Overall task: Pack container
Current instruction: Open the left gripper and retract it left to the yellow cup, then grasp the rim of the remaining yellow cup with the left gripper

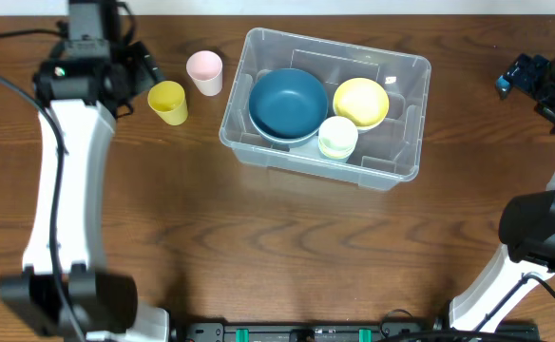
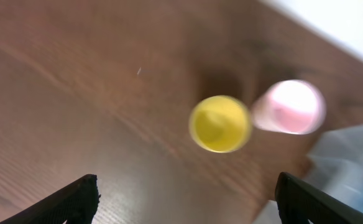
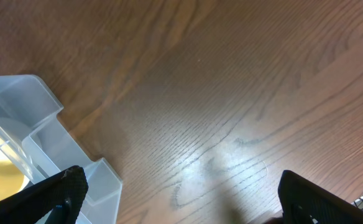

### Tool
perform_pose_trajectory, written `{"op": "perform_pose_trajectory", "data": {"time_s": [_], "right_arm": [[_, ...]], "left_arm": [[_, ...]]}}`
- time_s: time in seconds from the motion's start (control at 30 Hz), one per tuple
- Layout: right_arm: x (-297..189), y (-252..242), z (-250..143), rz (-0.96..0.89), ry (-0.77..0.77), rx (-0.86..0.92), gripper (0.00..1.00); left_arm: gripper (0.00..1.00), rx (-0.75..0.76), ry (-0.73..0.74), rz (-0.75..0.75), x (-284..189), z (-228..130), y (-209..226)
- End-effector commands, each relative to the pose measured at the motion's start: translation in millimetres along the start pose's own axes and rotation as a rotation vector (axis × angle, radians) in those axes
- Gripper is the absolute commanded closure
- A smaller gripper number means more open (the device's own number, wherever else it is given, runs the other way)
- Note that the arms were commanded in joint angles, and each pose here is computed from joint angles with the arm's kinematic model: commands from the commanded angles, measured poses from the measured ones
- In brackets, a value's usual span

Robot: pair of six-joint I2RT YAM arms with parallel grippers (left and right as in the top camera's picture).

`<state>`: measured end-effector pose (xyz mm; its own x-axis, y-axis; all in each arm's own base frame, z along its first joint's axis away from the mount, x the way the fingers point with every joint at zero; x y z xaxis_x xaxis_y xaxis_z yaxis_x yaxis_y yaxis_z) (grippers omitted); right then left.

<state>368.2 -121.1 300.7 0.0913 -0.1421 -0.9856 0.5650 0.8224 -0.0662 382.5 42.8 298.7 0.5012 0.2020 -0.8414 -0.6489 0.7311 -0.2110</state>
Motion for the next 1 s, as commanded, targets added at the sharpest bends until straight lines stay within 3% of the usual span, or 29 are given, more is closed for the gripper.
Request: {"op": "perform_pose_trajectory", "data": {"time_s": [0.0,0.33,0.63,0.97], "right_arm": [[2.6,-1.8,1.0,-0.016,0.004,0.012,0.01],[2.6,-1.8,1.0,-0.016,0.004,0.012,0.01],[2.6,-1.8,1.0,-0.016,0.004,0.012,0.01],[2.6,-1.8,1.0,-0.016,0.004,0.012,0.01]], "left_arm": [[0.09,-0.039,0.144,-0.009,37.4,-2.0,12.8],[0.09,-0.007,0.253,0.075,108.0,-11.2,22.2],[0.09,0.019,0.246,0.024,117.7,-11.8,11.9],[0.09,0.015,0.367,0.027,156.6,-32.5,12.6]]}}
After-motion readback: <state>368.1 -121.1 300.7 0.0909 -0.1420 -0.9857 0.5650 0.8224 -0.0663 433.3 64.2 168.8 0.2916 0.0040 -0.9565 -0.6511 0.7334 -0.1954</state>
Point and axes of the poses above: each gripper's point midway between its finger pads, its own x axis out along the fingers, its own y axis along the line the jaws close on, z = x × y, the point moved 8 cm from there along -x, back along the fingers, and after that the axes turned 11 degrees about -x, right-handed, at the moved point
